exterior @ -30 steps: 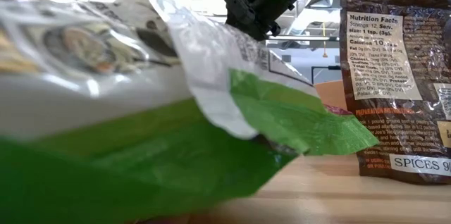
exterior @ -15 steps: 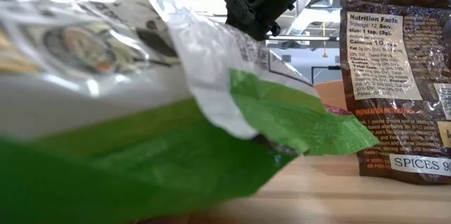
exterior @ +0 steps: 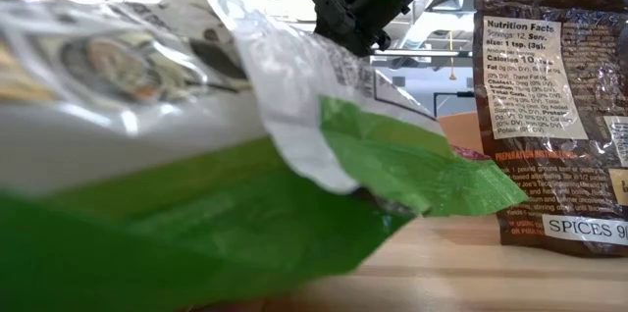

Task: Pick & Place Food Item
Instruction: Put the black seasoning can into the blue bin

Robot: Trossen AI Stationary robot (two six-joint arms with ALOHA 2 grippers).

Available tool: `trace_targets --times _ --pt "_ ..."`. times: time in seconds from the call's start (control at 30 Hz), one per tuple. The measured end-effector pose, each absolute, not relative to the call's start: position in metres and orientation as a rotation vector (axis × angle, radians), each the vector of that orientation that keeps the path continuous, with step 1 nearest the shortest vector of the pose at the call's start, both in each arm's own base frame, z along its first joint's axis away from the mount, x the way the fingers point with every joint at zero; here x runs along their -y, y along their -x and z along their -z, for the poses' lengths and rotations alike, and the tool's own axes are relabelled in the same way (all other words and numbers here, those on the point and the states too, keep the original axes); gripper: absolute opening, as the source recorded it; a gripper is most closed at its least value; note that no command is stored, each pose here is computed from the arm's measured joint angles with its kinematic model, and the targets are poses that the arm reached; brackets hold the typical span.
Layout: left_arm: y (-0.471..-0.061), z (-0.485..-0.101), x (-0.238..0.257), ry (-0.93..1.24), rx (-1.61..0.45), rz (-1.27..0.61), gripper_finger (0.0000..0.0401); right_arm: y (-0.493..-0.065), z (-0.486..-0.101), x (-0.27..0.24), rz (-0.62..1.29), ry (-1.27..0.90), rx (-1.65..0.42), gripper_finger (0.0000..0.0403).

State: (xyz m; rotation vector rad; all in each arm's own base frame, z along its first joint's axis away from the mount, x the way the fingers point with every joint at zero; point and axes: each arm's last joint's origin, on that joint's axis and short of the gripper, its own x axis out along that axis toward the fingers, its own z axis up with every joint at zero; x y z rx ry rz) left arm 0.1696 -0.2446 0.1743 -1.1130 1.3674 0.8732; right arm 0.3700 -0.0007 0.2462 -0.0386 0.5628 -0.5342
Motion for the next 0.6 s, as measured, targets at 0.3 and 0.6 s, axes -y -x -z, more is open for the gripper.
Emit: trace_targets --times 0.3,0.6 --pt "-0.1696 -0.1743 0.2446 1.111 -1.368 -0.871 0.0126 -0.37 -0.2462 0.0007 0.534 0.039 -0.563 0.026" --pt "-0.1694 -0.176 0.2443 1.104 -1.373 -0.853 0.0123 -0.37 -0.2462 0.0007 0.534 0.039 -0.563 0.026"
